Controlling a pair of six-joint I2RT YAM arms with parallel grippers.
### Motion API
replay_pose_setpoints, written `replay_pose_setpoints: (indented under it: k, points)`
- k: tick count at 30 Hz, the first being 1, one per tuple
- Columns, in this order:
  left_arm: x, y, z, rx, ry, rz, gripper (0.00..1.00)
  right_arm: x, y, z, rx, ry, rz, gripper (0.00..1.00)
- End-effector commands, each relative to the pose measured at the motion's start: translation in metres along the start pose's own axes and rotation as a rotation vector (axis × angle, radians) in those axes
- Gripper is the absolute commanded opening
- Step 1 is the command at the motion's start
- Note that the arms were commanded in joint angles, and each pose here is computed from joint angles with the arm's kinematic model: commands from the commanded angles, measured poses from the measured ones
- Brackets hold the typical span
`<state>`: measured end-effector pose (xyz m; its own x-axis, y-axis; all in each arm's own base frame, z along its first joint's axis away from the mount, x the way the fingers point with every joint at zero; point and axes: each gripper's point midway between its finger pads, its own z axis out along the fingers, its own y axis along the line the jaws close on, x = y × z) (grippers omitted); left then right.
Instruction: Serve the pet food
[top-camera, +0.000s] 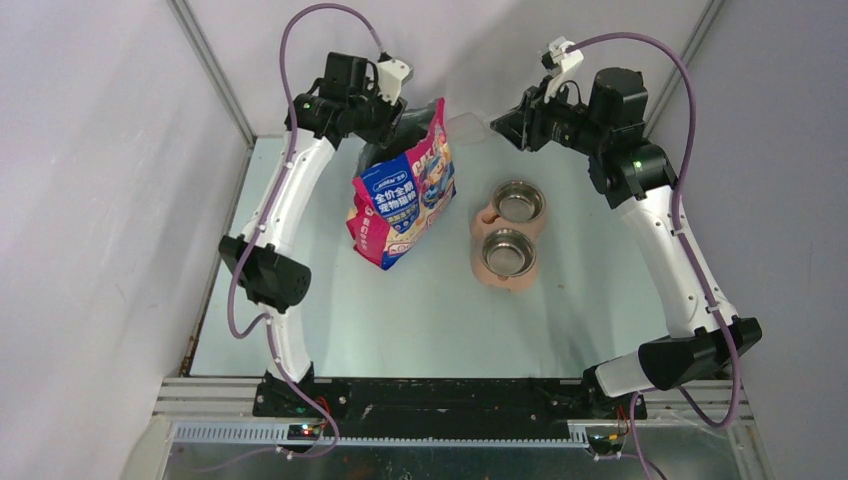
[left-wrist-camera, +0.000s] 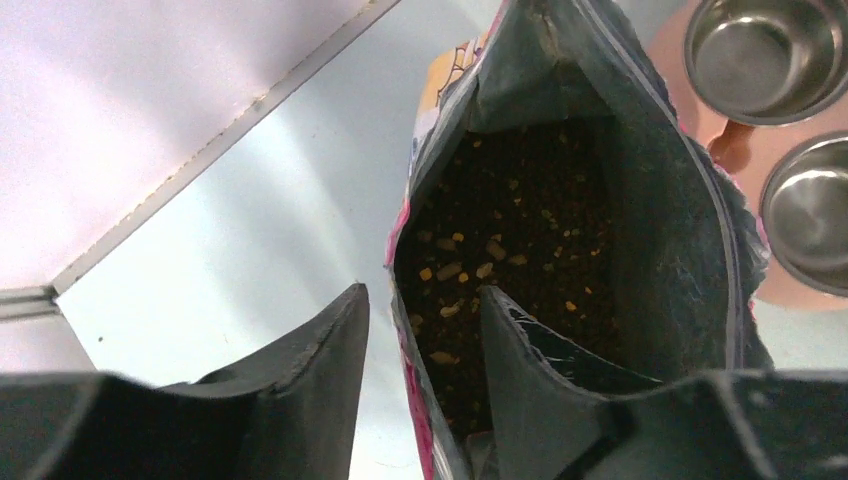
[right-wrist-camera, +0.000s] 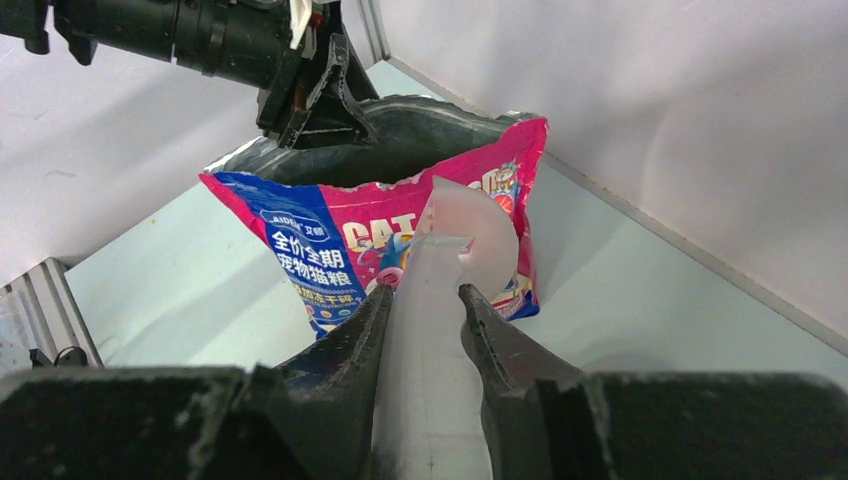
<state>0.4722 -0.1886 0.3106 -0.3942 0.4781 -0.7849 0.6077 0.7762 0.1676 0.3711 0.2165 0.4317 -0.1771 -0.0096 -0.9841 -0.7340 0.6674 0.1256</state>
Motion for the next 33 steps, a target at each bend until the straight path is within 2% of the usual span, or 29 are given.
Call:
replay_pose_setpoints:
  k: [1, 6, 9, 11, 16, 17, 18, 20, 23, 28, 33]
  points:
    - [-0.016, 0.021, -0.045, -0.159, -0.033, -0.010, 0.55, -0.019, 0.008, -0.006, -0.028, -0.058, -0.021, 0.00]
    - [0.017, 0.023, -0.054, -0.185, 0.091, -0.079, 0.56, -0.017, 0.011, 0.001, -0.054, -0.049, -0.011, 0.00]
    - [0.028, 0.021, -0.056, -0.165, 0.128, -0.106, 0.49, -0.015, 0.013, 0.007, -0.072, -0.041, -0.011, 0.00]
    - [0.034, 0.022, -0.057, -0.153, 0.143, -0.130, 0.40, -0.019, 0.016, 0.009, -0.084, -0.047, -0.017, 0.00]
    - [0.036, 0.012, -0.050, -0.029, 0.114, -0.107, 0.04, -0.030, 0.020, 0.022, -0.119, -0.068, -0.023, 0.00]
    - [0.029, 0.014, -0.050, -0.031, 0.081, -0.091, 0.02, -0.036, 0.022, 0.026, -0.129, -0.080, -0.028, 0.00]
    - [0.034, 0.012, -0.044, -0.018, 0.087, -0.079, 0.01, -0.039, 0.023, 0.029, -0.137, -0.088, -0.031, 0.00]
    - [0.021, 0.015, -0.041, -0.028, 0.020, -0.065, 0.00, -0.045, 0.027, 0.043, -0.156, -0.099, -0.037, 0.00]
    - [-0.015, 0.023, -0.044, -0.053, -0.115, -0.069, 0.00, -0.057, 0.032, 0.052, -0.170, -0.124, -0.074, 0.00]
    - [-0.068, 0.021, -0.065, -0.047, -0.290, -0.050, 0.00, -0.037, 0.022, 0.069, -0.163, -0.068, -0.093, 0.00]
    - [-0.069, -0.008, -0.067, 0.039, -0.316, -0.019, 0.00, -0.005, 0.019, 0.060, -0.162, 0.025, -0.113, 0.00]
